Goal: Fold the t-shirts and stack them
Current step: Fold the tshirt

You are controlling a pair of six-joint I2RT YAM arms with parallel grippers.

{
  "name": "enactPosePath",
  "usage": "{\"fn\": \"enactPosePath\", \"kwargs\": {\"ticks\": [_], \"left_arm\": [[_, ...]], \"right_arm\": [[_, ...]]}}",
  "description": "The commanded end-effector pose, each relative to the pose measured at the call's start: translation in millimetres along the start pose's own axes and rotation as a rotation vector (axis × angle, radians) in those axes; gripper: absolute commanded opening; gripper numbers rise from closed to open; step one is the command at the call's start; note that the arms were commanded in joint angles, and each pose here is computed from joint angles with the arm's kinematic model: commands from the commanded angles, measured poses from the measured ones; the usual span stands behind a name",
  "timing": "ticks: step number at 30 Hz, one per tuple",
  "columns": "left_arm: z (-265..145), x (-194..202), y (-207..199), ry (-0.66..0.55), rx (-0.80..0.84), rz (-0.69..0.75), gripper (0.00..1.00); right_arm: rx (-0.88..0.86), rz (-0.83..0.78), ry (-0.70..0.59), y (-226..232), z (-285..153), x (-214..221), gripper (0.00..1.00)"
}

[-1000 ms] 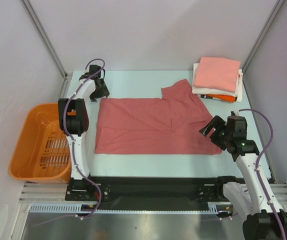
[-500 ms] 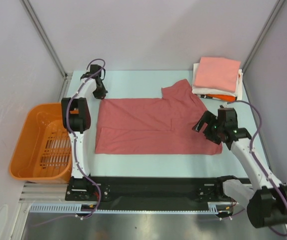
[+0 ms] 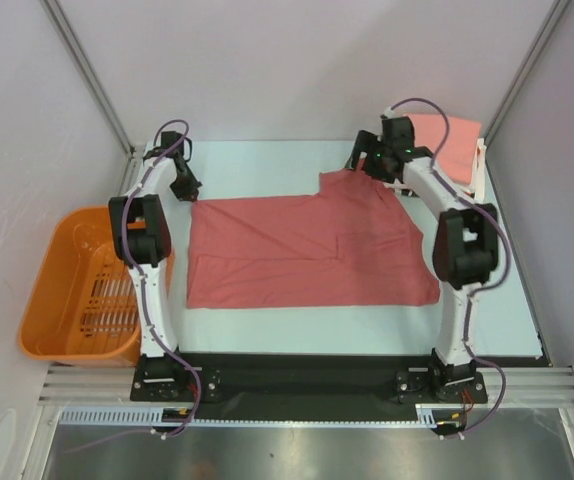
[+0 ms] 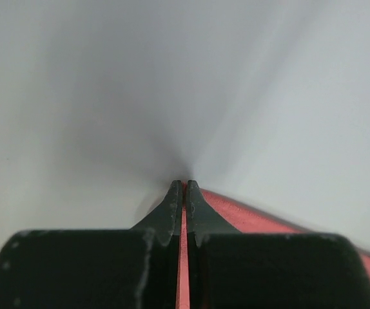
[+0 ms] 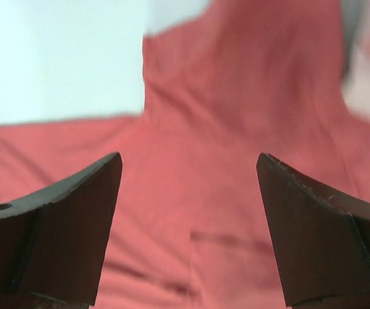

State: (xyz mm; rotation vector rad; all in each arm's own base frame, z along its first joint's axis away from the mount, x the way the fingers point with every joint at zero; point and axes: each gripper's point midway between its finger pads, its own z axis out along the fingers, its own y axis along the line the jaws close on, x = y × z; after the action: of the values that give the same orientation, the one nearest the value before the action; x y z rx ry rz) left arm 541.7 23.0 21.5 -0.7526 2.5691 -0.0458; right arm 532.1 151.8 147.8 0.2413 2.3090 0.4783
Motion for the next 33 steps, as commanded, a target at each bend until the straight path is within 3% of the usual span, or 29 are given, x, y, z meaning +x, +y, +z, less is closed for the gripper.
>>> {"fn": "enactPosePath", "kwargs": {"ticks": [1,3,4,7,8,15,25,29,32,33], "left_arm": [[-11.6,-3.4,23.9,0.0,-0.069,-0.027,0.0],[-11.8,-2.8,24.3,0.003,-0.066,-0.025,0.0],[-11.4,-1.0,23.4,0.008,-0.063,-0.024,0.0],[-8.5,1.4,18.8,0.023,-0.038,-0.021,0.0],[-6.0,3.3,18.4,0.032,-0.035,-0.021,0.0],[-1.6,4.7,20.3,0.038,-0.041,-0.015,0.0],[2.1,8.0,19.7,0.046,-0.042,-0.009,0.0],[2.2,9.5,19.1,0.048,-0.043,-0.003,0.0],[0.6,8.6,19.1,0.043,-0.046,0.0,0.0],[0.5,8.9,18.4,0.043,-0.046,0.001,0.0]], "right_arm": [[-0.007,-0.091,-0.044,15.3,41.7,-29.9,0.89],[0.029,-0.101,0.006,2.1,84.0,-14.2,0.88],[0.003,-0.113,-0.071,19.4,81.8,-45.1,0.88],[0.048,-0.125,-0.098,6.7,120.5,-41.9,0.88],[0.097,-0.118,-0.166,1.7,120.0,-61.1,0.88],[0.221,-0.13,-0.299,-30.3,141.4,-80.8,0.83],[0.246,-0.159,-0.311,-50.1,171.3,-73.0,0.79],[0.231,-0.15,-0.298,-52.9,176.2,-68.8,0.68],[0.223,-0.14,-0.266,-54.2,176.6,-62.0,0.53],[0.222,-0.138,-0.256,-54.5,176.7,-59.5,0.44]]}}
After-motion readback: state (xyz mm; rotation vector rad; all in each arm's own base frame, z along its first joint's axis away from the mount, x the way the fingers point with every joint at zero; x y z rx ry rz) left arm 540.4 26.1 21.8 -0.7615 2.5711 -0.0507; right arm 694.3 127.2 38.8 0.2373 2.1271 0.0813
